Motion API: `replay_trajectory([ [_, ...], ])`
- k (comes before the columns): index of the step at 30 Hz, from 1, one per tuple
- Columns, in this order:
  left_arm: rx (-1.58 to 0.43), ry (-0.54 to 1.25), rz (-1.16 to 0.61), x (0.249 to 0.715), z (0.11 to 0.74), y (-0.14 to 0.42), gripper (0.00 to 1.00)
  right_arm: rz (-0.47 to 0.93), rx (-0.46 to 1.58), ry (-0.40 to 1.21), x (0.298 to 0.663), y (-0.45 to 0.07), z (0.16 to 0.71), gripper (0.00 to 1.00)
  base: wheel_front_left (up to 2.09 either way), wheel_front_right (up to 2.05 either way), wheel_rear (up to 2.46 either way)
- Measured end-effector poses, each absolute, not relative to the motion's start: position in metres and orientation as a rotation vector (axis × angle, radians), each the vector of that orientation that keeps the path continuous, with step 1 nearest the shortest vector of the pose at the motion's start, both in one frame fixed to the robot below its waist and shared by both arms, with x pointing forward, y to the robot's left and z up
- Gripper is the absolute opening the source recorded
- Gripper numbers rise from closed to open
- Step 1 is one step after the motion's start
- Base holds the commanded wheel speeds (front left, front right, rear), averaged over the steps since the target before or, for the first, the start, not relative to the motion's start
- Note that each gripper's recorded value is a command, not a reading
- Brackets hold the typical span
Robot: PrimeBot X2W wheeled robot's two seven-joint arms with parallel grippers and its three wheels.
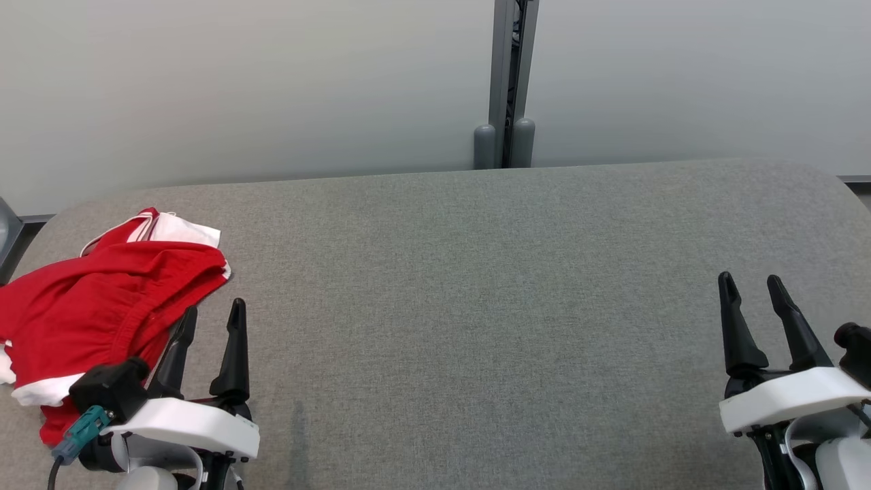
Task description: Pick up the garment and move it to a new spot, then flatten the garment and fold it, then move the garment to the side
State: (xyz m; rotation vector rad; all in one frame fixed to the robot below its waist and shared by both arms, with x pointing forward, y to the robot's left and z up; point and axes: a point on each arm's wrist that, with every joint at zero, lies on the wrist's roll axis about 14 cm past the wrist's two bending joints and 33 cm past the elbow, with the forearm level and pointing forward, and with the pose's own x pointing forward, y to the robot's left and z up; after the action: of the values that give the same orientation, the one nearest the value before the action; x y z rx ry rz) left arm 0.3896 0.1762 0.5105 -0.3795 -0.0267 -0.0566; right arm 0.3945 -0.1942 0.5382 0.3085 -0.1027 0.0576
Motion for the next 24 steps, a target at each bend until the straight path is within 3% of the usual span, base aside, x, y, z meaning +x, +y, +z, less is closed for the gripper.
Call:
replay_trajectory([
  [24,-0.168,0.006,-0.043,0.384,0.493,0.184,1.0,0.098,0.152,-0.09,0.386,-0.176,0.524,1.0,0.0,0.0,0.0],
])
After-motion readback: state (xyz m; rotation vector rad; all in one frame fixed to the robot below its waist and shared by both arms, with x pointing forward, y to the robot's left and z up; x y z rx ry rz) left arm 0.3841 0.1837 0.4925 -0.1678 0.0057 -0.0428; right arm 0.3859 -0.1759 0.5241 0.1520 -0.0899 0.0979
